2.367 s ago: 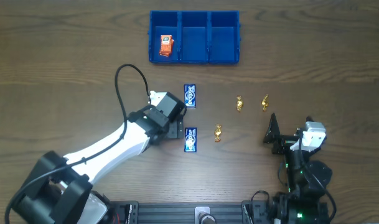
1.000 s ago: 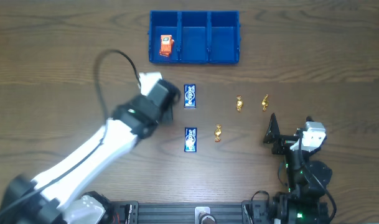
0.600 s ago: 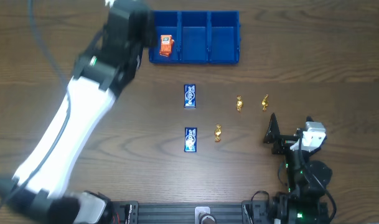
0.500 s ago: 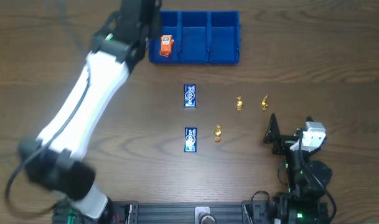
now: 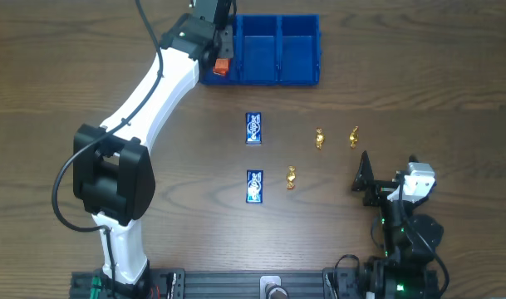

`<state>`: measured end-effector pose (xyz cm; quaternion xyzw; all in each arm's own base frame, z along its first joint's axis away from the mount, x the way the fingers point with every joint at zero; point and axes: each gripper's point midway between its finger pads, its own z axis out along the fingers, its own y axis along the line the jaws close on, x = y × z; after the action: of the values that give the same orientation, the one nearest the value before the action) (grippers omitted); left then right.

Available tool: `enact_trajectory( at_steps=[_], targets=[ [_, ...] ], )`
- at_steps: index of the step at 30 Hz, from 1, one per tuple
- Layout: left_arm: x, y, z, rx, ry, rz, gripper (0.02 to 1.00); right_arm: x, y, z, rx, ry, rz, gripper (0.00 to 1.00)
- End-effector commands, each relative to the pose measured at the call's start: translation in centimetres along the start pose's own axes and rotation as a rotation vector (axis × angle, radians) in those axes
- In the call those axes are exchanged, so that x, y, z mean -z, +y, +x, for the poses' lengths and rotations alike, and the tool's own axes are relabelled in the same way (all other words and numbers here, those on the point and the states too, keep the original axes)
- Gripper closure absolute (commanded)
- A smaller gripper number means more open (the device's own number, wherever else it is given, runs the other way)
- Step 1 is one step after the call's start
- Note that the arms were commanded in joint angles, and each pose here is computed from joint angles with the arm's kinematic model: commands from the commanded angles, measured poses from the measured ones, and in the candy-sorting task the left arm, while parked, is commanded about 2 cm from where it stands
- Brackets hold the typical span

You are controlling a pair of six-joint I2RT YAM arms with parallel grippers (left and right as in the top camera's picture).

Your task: Sort Candies Into Trays

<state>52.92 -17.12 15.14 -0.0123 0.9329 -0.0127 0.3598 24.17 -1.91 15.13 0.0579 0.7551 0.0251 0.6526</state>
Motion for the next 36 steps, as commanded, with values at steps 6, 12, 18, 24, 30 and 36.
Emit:
enact_trajectory(
  at_steps=[6,12,18,24,30,36],
  targets=[
    [0.4,0.4,-1.9,0.009,-0.046,0.007,0.362,0.0,0.0,0.2,0.003,0.003,0.002,0.003],
    [4.6,2.2,-3.9,0.028,-0.096,-0.033,0.218,0.0,0.0,0.2,0.003,0.003,0.002,0.003],
    [19.7,4.9,-9.3,0.071,-0.347,-0.035,0.222,0.0,0.0,0.2,0.003,0.003,0.002,0.003],
    [35.8,8.7,-10.2,0.062,-0.621,0.020,0.226,0.0,0.0,0.2,0.003,0.003,0.002,0.003],
    [44.5,12.7,-5.9,0.011,-0.810,0.094,0.202,0.0,0.0,0.2,0.003,0.003,0.002,0.003],
    [44.4,14.6,1.3,-0.068,-0.887,0.071,0.167,0.0,0.0,0.2,0.003,0.003,0.002,0.003]
  ],
)
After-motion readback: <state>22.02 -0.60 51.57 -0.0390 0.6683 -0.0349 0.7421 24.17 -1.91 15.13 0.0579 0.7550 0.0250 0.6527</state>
